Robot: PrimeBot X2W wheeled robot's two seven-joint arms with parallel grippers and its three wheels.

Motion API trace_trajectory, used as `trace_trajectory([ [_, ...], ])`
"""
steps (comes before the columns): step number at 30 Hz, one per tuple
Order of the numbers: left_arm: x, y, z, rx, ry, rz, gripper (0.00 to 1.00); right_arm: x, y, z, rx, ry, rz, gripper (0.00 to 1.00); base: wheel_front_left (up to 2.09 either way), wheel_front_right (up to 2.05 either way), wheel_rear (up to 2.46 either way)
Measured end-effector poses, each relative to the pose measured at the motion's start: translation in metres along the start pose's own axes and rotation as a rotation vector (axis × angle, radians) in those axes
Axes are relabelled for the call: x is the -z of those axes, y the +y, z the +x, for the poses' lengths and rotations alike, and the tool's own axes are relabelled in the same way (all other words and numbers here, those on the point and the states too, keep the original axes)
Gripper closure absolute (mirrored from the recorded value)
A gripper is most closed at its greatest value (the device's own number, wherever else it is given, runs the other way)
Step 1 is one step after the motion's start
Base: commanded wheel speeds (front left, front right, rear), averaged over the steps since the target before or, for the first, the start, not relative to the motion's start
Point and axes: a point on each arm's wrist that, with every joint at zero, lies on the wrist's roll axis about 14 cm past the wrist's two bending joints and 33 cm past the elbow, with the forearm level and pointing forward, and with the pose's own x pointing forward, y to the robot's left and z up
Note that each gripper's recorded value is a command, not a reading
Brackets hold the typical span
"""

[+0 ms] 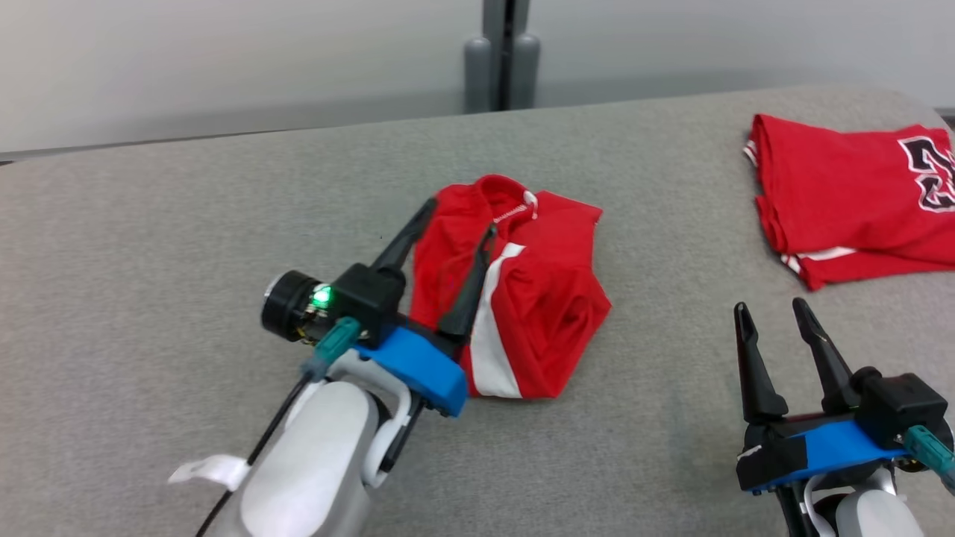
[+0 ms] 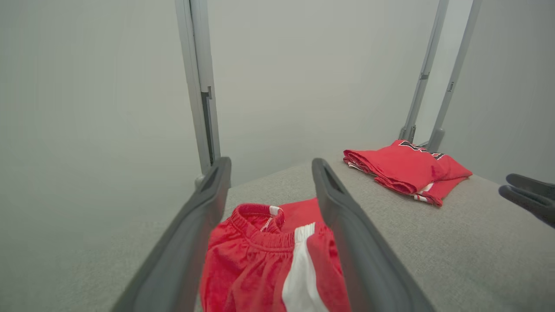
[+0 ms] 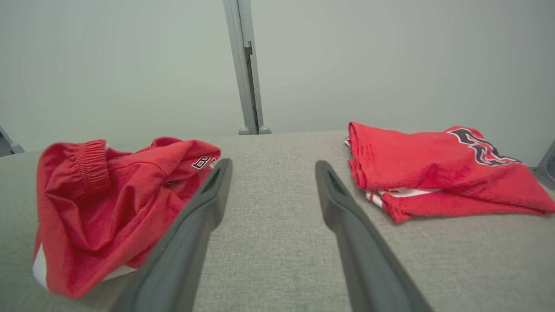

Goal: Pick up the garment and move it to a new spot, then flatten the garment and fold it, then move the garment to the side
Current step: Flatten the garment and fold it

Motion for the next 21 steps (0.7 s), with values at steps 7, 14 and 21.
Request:
trace_trajectory([
  [7, 0.051, -0.030, 0.011, 0.100, 0.158, -0.057, 0.00, 0.007, -0.022, -0.006, 0.064, 0.013, -0.002, 0.00, 0.00, 0.00, 0.00],
  [14, 0.099, -0.027, 0.001, 0.099, 0.301, -0.073, 0.00, 0.009, -0.031, -0.008, 0.092, 0.016, -0.003, 0.00, 0.00, 0.00, 0.00],
  [21, 0.093, -0.009, 0.007, 0.030, 0.251, -0.082, 1.00, 0.003, -0.033, -0.005, 0.096, -0.007, -0.009, 0.00, 0.00, 0.00, 0.00],
])
